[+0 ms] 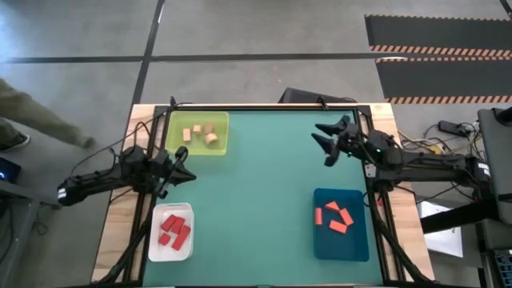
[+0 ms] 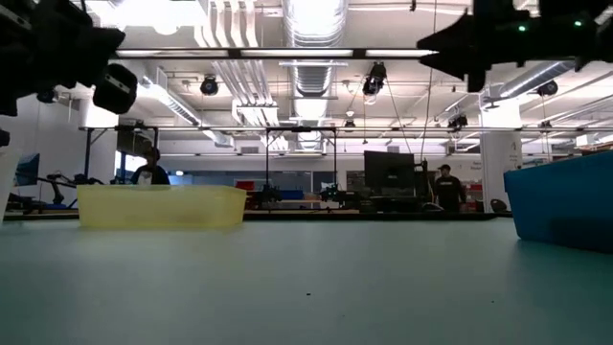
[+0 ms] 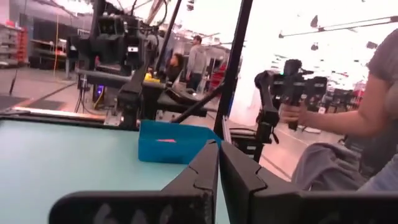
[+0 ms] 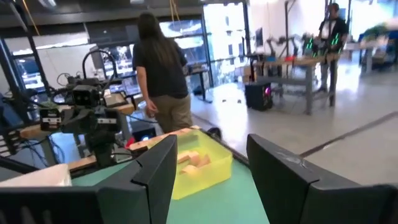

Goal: Sort & place blocks by color
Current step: Return to Home Position

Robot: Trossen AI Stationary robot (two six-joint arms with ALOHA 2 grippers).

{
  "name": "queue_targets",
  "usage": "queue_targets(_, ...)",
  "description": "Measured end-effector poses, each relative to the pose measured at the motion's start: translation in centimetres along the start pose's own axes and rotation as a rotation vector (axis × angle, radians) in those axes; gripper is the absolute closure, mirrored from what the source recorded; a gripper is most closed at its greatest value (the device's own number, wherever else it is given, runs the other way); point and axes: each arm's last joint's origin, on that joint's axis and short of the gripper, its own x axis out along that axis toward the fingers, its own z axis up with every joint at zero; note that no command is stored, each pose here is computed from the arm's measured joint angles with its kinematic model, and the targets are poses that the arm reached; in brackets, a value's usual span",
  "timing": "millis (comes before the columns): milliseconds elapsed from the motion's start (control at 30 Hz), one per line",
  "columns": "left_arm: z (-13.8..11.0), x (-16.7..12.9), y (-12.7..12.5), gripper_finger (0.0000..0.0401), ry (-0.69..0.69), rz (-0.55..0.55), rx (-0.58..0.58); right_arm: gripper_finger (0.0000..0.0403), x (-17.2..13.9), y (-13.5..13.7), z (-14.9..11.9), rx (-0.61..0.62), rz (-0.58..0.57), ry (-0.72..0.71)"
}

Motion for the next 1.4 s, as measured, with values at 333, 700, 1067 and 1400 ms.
queue_targets(333, -1.1, 0.2, 0.8, 0.0401, 0.023, 0.096, -0.024, 0.0219, -7.4, -1.1, -0.1, -0.066, 0.015, -0.296)
queue_targets(700, -1.4, 0.4, 0.9, 0.0401, 0.05, 0.1, -0.039, 0.0219, -8.8, -0.9, -1.6, -0.126, 0.168, -0.287)
queue_targets(1067, -1.8, 0.6, 1.1, 0.0401, 0.08, 0.106, -0.058, 0.0219, -7.8, -2.1, -7.9, -0.125, -0.005, 0.177)
queue_targets(1400, -1.9, 0.6, 1.2, 0.0401, 0.093, 0.11, -0.066, 0.022, -7.4, -1.8, -8.2, 0.034, -0.034, 0.254)
